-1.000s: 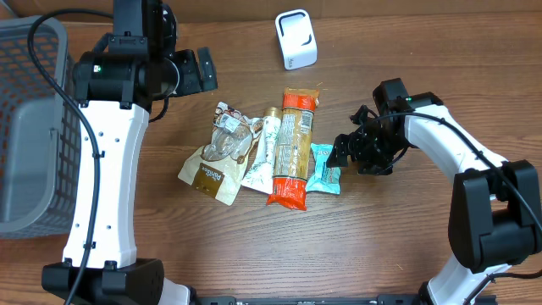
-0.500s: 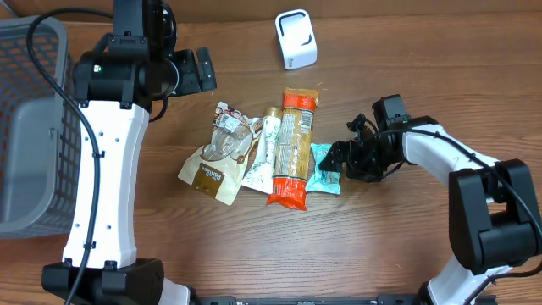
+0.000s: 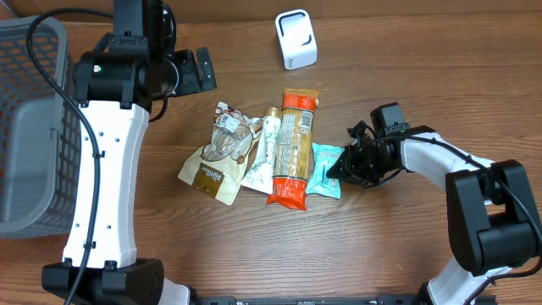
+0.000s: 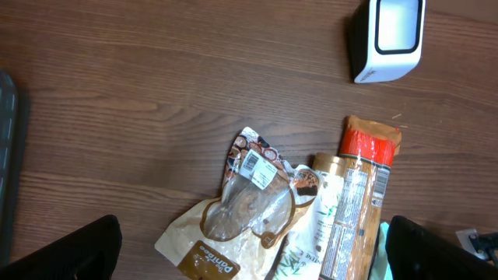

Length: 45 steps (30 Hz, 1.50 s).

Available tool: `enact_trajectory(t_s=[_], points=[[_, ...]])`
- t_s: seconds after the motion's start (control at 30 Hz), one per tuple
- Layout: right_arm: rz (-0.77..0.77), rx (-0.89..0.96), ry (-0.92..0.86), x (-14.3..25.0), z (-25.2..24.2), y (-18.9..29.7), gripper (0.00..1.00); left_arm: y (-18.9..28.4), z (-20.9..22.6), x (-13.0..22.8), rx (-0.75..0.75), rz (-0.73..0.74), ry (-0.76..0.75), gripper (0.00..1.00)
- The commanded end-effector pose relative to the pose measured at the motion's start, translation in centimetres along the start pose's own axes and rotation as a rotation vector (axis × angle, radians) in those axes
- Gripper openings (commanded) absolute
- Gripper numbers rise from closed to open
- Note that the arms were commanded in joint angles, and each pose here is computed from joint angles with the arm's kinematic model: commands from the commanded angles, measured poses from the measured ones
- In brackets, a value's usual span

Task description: Scan the item barcode

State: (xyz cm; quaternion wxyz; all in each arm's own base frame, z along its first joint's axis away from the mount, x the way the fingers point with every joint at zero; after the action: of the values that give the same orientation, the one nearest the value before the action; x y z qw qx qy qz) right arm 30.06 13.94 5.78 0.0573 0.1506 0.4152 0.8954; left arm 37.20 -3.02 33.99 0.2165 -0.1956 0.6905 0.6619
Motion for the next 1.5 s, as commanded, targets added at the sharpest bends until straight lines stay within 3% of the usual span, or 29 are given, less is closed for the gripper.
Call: enact_trajectory(t_s=[0.0,0.33,0.6,0.77,1.03,1.3,1.47], points=[[-0.002,0.037,-0.016,0.0,-0.8,-0.6,0.04,0.0,0.3,0.1,-0.014,0.002,-0.017,1.0],[-0.029,0.072,-0.02,-0.8,0.9,1.7,0.04,0.0,0.3,0.1,-0.014,0.002,-0.017,1.0],[-0.217,0.384,-0.026,0.3,3.4,9.1,0.04,0.0,0.3,0.1,-0.014,0.002,-0.017,1.0],[-0.386,0.674,-0.097,2.4,3.2,12.3,0.04,0.0,0.3,0.1,-0.014,0.002,-0.017,1.0],[-0.508,1.041,-0.066,4.7,2.8,10.5,0.04,0.0,0.3,0.1,-0.014,0.002,-0.017,1.0],[-0.37,1.26,0.01,4.0,0.4,4.2,0.04,0.0,0.3,0.1,-0.014,0.002,-0.017,1.0],[-0.311,1.258,0.022,4.2,-0.1,1.3,0.04,0.0,0.3,0.1,-0.014,0.002,-0.017,1.0]])
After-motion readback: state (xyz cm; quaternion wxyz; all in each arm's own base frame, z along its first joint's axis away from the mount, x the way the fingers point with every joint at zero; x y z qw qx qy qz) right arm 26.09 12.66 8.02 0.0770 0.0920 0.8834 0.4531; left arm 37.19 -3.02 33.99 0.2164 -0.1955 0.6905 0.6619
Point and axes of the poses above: each gripper's point midway between its finger pads, its own y axis back along the fingers, its own z axis along the line the jaws close on, x = y × z, the point moved 6 cm from there along y, back along the fingers, and after that the axes turned 13 degrees about -y, right-handed, at the moved point
